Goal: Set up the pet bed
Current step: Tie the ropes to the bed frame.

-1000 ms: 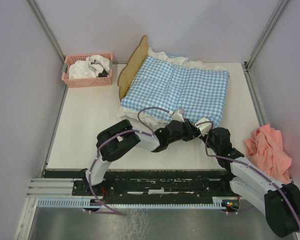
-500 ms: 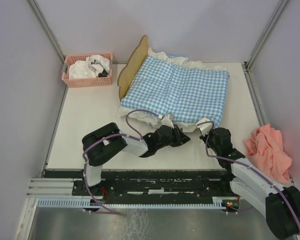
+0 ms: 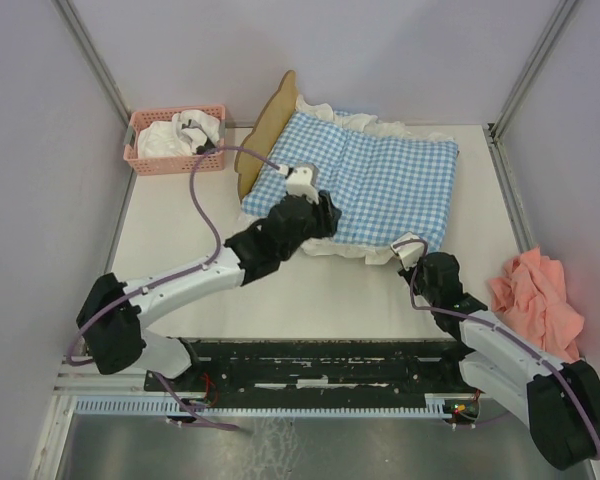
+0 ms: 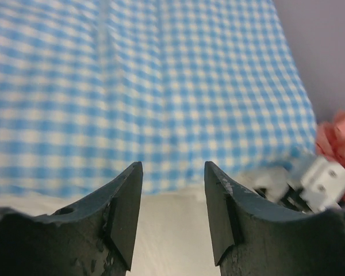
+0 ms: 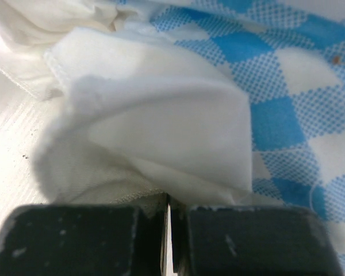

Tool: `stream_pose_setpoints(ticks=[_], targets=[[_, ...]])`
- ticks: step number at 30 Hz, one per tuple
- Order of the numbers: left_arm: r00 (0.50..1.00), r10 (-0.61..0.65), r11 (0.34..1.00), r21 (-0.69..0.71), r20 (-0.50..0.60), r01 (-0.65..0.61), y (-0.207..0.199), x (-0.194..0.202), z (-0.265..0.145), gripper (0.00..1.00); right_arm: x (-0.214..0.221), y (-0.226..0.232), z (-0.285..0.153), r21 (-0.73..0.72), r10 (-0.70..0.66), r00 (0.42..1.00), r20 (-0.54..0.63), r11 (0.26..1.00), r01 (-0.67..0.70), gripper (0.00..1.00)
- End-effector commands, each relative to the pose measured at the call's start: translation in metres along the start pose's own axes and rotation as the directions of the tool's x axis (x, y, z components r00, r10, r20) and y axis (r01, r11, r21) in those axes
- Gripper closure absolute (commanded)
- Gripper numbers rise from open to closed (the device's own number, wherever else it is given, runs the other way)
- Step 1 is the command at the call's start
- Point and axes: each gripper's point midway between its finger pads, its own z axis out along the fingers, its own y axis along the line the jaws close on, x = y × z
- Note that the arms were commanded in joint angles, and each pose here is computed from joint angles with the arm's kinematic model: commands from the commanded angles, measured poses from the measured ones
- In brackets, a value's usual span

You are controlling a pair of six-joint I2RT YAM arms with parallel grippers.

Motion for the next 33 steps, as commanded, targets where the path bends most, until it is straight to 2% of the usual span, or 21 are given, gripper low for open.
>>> stream_pose_setpoints(ticks=[1, 4, 6, 11, 17, 22, 26, 27, 29, 33], targets=[[0.988, 0.149, 0.972, -0.187, 0.031, -0.140, 0.083, -0.078, -0.014, 0.44, -0.031, -0.010, 0.002, 0.019, 0.033, 0.997, 0.077, 0.999, -0.035, 0.98], [0.985, 0.159, 0.963, -0.229, 0.068, -0.139, 0.120, -0.119, -0.024, 0.38, -0.029, -0.011, 0.000, 0.026, 0.043, 0.997, 0.063, 0.999, -0.045, 0.98], [0.983, 0.169, 0.941, -0.309, 0.075, -0.139, 0.155, -0.141, -0.026, 0.37, -0.029, -0.012, 0.000, 0.037, 0.048, 0.997, 0.064, 0.998, -0.051, 0.98], [0.981, 0.189, 0.887, -0.436, 0.045, -0.151, 0.213, -0.166, -0.023, 0.33, -0.029, -0.013, 0.001, 0.036, 0.043, 0.997, 0.065, 0.998, -0.046, 0.98], [0.969, 0.239, 0.889, -0.416, 0.066, -0.191, 0.228, -0.182, -0.011, 0.32, -0.027, -0.015, 0.004, 0.047, 0.034, 0.998, 0.056, 0.998, -0.037, 0.98], [0.974, 0.225, 0.904, -0.372, -0.001, -0.209, 0.236, -0.172, 0.016, 0.34, -0.028, -0.014, 0.007, 0.037, 0.033, 0.999, 0.043, 0.999, -0.035, 0.98], [0.972, 0.231, 0.880, -0.415, -0.048, -0.229, 0.252, -0.165, 0.024, 0.49, -0.028, -0.014, 0.007, 0.037, 0.035, 0.998, 0.045, 0.999, -0.037, 0.98], [0.970, 0.238, 0.878, -0.418, -0.046, -0.235, 0.253, -0.165, 0.022, 0.56, -0.028, -0.014, 0.006, 0.036, 0.033, 0.998, 0.044, 0.999, -0.035, 0.98], [0.967, 0.250, 0.874, -0.422, -0.036, -0.242, 0.253, -0.169, 0.015, 0.76, -0.027, -0.011, 0.006, 0.019, 0.025, 0.999, 0.039, 0.999, -0.026, 0.98], [0.949, 0.315, 0.860, -0.421, -0.005, -0.288, 0.248, -0.179, -0.010, 0.96, -0.028, -0.007, 0.004, -0.006, 0.030, 0.999, 0.037, 1.000, -0.029, 0.98]])
